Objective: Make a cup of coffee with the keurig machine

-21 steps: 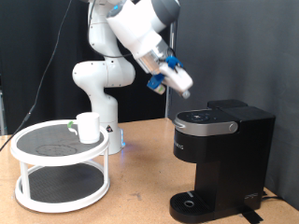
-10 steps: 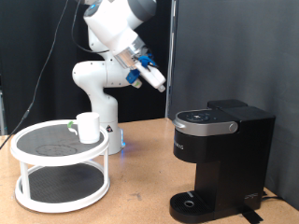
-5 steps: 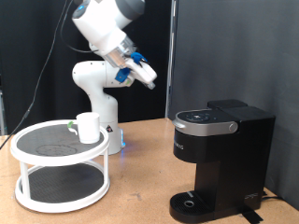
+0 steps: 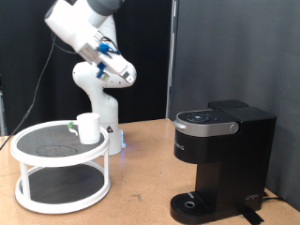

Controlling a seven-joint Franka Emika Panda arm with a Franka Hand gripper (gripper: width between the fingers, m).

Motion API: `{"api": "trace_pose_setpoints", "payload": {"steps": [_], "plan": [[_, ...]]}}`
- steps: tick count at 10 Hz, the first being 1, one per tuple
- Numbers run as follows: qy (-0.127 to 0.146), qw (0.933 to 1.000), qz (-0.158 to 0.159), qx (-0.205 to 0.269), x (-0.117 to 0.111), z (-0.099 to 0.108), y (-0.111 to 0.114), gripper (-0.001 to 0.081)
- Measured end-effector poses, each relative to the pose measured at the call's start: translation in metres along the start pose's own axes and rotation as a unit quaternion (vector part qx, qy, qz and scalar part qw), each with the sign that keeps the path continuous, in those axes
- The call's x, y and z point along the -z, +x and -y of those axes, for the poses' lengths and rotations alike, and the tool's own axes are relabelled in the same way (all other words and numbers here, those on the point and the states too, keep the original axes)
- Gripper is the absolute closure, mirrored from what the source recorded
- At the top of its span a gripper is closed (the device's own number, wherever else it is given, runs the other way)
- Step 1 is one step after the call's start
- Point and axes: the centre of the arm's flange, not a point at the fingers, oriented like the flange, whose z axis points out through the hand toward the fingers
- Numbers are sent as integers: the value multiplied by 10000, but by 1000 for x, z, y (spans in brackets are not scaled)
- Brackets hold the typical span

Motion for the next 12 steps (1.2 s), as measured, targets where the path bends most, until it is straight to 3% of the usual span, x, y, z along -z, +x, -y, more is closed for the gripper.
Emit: {"api": "trace_pose_setpoints", "payload": {"steps": [1, 2, 4, 6, 9, 12], "plan": [[13, 10000, -9, 6, -1, 0, -1, 806], [204, 9997, 44, -92, 0, 3, 0, 806], [600, 9956, 321, -647, 4, 9, 14, 806], [716, 9895, 602, -1098, 21, 12, 35, 806], [171, 9928, 96, -1179, 52, 9, 69, 806], [193, 9943, -71, -1045, 73, 17, 80, 806]]}}
